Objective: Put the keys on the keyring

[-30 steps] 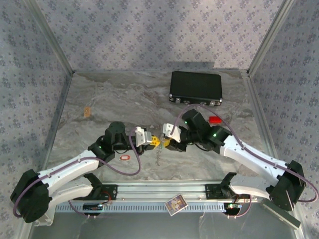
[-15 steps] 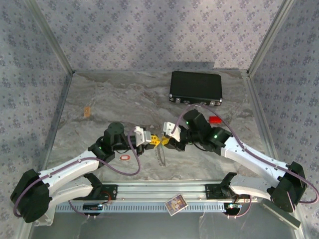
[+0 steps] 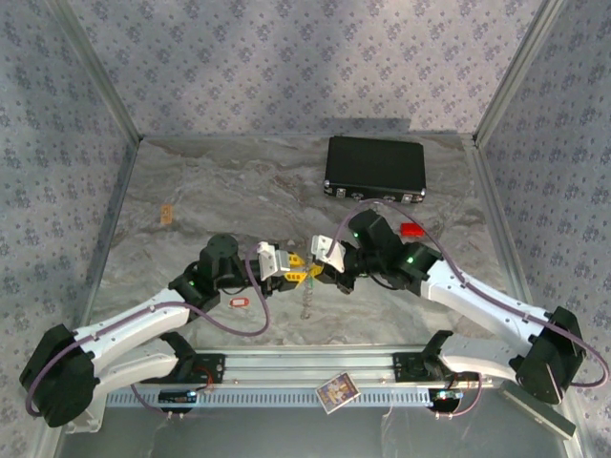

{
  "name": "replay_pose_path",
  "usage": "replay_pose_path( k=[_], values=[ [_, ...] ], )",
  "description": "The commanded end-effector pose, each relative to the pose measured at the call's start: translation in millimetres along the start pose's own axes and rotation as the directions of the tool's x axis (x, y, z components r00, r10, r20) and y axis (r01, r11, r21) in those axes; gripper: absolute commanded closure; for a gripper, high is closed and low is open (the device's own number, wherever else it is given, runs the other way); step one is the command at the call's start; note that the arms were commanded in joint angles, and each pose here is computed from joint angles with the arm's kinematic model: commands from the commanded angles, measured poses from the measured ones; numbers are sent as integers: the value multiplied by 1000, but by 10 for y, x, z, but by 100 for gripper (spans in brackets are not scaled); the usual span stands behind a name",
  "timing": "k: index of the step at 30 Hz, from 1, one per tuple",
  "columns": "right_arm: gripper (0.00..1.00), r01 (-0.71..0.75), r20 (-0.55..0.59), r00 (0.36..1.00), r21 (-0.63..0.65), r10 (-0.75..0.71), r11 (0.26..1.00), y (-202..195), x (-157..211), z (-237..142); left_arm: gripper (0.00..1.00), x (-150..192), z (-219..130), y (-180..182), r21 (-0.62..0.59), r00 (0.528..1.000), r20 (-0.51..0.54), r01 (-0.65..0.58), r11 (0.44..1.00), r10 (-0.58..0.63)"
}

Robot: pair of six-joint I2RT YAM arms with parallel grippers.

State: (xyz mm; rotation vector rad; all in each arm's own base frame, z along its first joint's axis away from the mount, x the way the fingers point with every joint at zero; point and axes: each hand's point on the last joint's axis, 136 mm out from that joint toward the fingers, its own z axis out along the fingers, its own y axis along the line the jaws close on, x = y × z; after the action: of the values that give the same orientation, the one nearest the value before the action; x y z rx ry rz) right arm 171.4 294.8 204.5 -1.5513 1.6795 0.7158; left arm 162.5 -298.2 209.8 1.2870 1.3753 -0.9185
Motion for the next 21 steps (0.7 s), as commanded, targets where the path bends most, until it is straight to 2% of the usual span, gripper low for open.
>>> replay_pose_path(
  k=[1,8,21],
  values=[
    [100,52,-55,997,17,-51,999,-37,-50,-79,72,-56,-28,16,-6,999,-42,-25,1000,25],
    [100,103,-168,981,6,-100,995,-45,-4,-75,73,-28,-27,13,3,997,-75,-32,999,32],
    [100,160,-182,970,-26,-162,987,14,-157,34,79,-104,8,8,26,998,-52,-37,999,38]
  ],
)
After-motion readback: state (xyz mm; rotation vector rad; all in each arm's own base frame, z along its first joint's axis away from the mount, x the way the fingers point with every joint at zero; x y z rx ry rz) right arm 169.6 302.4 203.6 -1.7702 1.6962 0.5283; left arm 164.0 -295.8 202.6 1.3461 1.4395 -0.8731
